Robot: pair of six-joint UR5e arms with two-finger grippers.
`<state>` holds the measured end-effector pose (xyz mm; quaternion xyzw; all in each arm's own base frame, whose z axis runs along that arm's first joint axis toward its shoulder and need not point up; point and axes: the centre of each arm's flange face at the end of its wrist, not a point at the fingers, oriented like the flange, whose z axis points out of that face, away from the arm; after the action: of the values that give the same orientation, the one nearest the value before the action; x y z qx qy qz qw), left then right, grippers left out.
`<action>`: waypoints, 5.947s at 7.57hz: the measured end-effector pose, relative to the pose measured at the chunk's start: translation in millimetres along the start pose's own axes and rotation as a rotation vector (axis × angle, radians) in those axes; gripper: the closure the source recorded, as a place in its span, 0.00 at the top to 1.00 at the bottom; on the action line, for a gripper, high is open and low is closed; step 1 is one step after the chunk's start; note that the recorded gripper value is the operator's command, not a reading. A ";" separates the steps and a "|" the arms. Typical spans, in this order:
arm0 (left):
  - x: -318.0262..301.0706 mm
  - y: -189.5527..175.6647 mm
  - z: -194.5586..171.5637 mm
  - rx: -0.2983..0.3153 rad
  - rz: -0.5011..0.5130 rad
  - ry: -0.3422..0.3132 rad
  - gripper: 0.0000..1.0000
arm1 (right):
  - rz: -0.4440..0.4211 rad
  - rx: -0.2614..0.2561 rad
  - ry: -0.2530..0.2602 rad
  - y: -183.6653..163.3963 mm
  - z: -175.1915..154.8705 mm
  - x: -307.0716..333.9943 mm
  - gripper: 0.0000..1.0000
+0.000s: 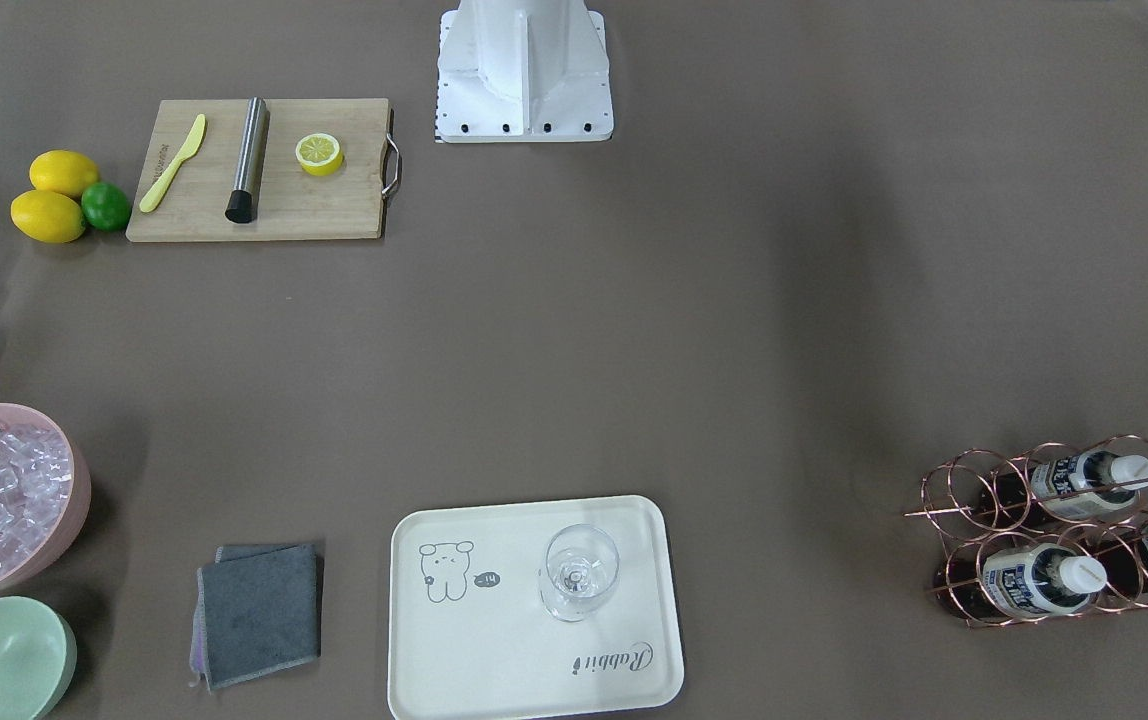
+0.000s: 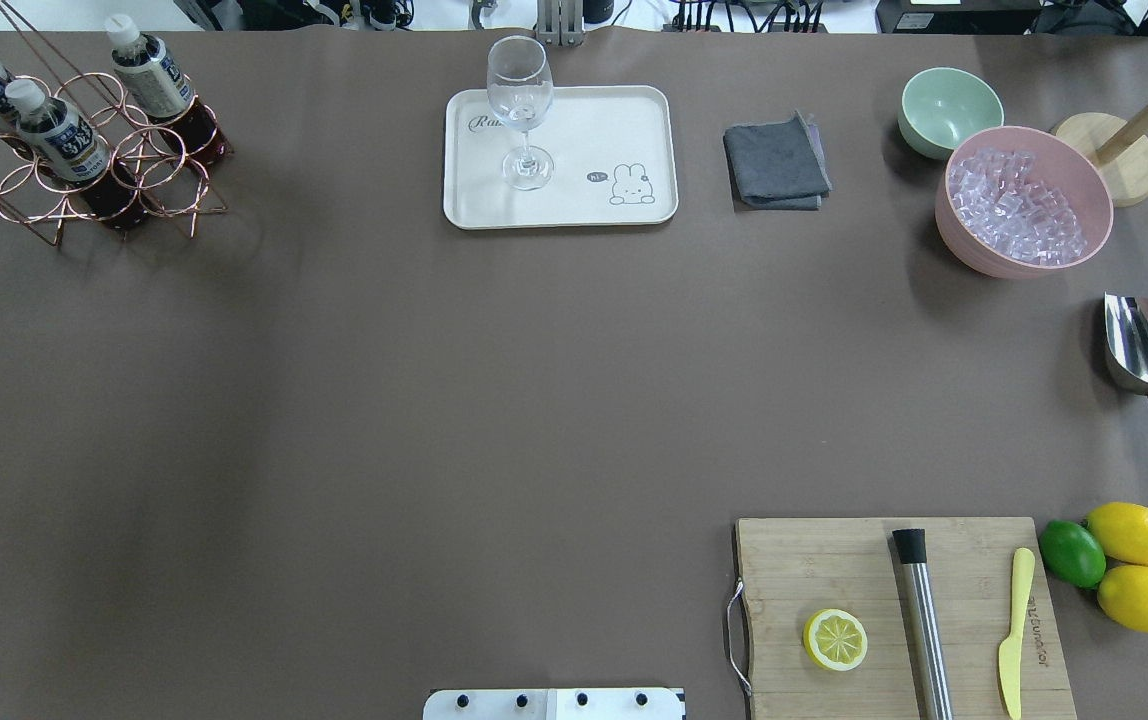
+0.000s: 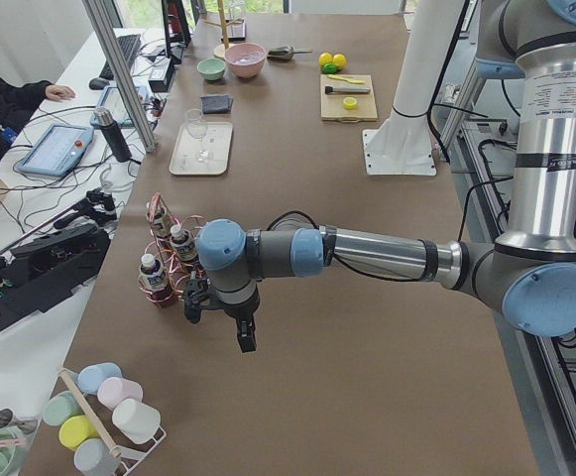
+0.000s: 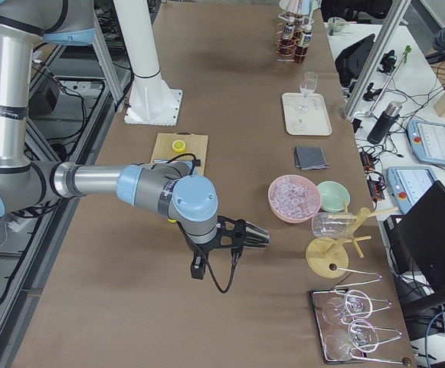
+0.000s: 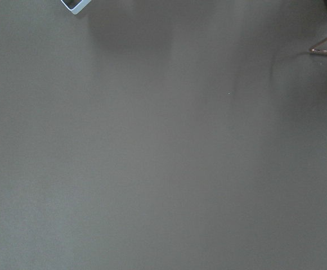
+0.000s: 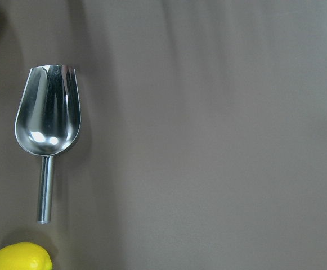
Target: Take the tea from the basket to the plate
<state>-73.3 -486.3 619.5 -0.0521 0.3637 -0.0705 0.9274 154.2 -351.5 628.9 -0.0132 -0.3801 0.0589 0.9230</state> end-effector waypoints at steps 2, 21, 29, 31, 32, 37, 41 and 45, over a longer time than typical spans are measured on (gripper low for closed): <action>-2.2 1.9 2.2 0.003 0.003 0.000 0.99 | -0.032 0.009 0.020 -3.4 2.7 -3.6 1.00; -4.2 3.6 3.9 0.008 0.007 -0.001 0.99 | -0.136 -0.041 0.083 -25.4 31.8 -26.7 1.00; -3.8 3.8 3.5 0.009 0.007 0.000 0.99 | -0.133 -0.038 0.084 -25.6 30.7 -27.1 1.00; -3.9 3.6 3.6 0.009 0.008 0.000 0.99 | -0.133 -0.039 0.084 -25.4 31.2 -26.7 1.00; -3.6 3.5 3.3 0.009 0.008 0.000 0.99 | -0.133 -0.039 0.084 -25.4 31.2 -26.7 1.00; -3.3 3.5 3.0 0.010 0.009 0.000 0.99 | -0.133 -0.040 0.084 -25.0 31.7 -26.2 1.00; -3.6 3.5 3.4 0.009 0.008 0.000 0.99 | -0.132 -0.042 0.084 -24.4 32.3 -25.8 1.00; -4.2 3.6 3.8 0.008 0.007 -0.001 0.99 | -0.130 -0.045 0.084 -23.0 33.6 -25.0 1.00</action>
<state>-73.3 -481.9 624.5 -0.0470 0.3629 -0.0685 0.9281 115.2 -378.0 636.9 -0.0117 -0.3425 -0.0103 0.9394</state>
